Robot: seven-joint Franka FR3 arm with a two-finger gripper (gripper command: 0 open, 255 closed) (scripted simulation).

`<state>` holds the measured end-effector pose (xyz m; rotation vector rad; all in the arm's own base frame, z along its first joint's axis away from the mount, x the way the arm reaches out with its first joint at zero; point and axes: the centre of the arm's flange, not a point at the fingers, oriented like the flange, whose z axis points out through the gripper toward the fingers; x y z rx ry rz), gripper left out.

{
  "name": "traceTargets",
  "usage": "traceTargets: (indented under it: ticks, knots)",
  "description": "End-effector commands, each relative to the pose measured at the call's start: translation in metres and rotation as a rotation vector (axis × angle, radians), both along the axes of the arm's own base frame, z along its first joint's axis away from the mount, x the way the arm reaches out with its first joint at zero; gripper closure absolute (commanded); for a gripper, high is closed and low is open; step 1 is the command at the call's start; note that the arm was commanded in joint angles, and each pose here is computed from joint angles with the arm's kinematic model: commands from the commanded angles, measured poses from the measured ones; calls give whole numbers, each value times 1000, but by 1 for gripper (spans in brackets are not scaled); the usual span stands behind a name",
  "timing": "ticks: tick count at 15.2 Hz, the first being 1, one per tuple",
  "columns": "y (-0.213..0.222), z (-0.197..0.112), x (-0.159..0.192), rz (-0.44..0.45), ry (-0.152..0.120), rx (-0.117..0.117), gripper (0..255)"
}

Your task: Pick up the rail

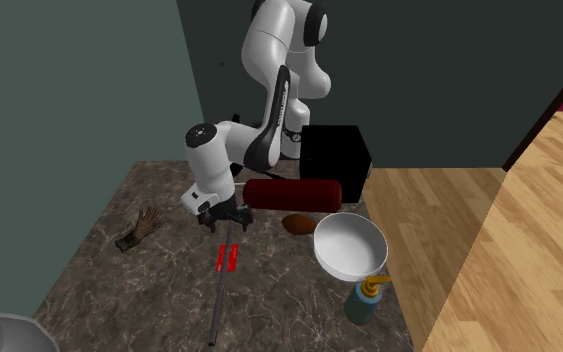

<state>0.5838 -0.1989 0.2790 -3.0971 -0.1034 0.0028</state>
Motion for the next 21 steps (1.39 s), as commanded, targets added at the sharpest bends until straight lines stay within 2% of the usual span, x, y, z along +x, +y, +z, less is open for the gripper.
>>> traceTargets:
  ticks: [1,6,7,16,21]
  knots:
    - [-1,-11,2,0,0,1,0]
    - [-1,-30,2,0,0,1,0]
    - [-1,-31,3,0,0,1,255]
    - [-1,-30,2,0,0,1,255]
    - [-1,-4,2,0,0,1,255]
